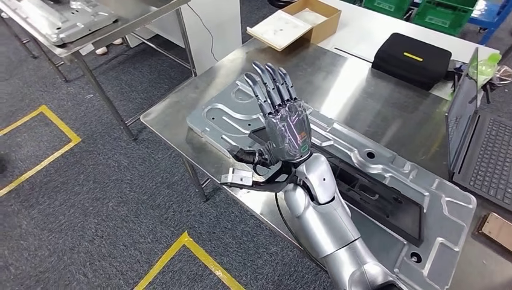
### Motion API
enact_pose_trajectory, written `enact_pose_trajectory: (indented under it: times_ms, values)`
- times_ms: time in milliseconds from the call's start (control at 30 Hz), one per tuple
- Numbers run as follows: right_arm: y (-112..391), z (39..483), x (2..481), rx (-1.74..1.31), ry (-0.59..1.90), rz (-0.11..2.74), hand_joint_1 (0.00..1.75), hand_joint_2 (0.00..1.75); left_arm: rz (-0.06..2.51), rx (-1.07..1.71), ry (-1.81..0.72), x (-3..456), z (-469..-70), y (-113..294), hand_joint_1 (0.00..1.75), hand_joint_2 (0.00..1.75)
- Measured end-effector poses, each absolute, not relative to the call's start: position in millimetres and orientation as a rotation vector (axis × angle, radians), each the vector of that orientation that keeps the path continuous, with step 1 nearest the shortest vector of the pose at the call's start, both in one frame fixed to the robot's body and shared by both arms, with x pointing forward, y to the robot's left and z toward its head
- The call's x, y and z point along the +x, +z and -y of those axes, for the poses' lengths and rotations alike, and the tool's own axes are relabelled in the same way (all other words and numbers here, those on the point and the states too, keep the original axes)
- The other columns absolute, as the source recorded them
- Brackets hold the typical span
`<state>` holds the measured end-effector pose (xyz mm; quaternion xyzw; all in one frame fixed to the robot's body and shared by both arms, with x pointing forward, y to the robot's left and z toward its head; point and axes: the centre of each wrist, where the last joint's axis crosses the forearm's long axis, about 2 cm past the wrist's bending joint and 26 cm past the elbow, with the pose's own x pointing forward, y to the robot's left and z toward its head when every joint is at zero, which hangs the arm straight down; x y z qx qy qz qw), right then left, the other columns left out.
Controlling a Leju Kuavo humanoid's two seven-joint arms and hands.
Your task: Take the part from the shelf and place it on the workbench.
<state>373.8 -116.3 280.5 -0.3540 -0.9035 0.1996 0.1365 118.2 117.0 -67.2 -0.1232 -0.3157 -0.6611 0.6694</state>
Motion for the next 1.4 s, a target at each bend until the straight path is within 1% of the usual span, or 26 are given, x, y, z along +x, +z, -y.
enact_pose_trajectory:
  times_ms: [333, 533, 833, 1133, 1267, 1400]
  values:
    - [287.3, 110.9, 376.3, -1.024, 0.59, 2.631, 0.0, 0.0, 0.704, -0.276, -1.475, 118.2, -115.7, -66.8, 0.0, 0.0]
    - [285.3, 103.7, 379.9, -1.01, 0.641, 2.638, 0.0, 0.0, 0.716, -0.254, -1.408, 118.4, -116.9, -67.1, 0.0, 0.0]
    - [299.5, 88.8, 383.4, -0.948, 0.603, 2.677, 0.0, 0.0, 0.711, -0.252, -1.355, 120.1, -119.3, -67.5, 0.0, 0.0]
    - [298.8, 85.7, 384.5, -0.934, 0.609, 2.671, 0.0, 0.0, 0.711, -0.254, -1.339, 119.5, -119.9, -67.9, 0.0, 0.0]
    - [298.1, 86.6, 384.8, -0.92, 0.599, 2.675, 0.0, 0.0, 0.71, -0.256, -1.35, 118.2, -119.4, -68.1, 0.0, 0.0]
    - [284.3, 106.2, 387.1, -0.908, 0.585, 2.664, 0.0, 0.0, 0.715, -0.258, -1.371, 121.7, -118.0, -66.6, 0.0, 0.0]
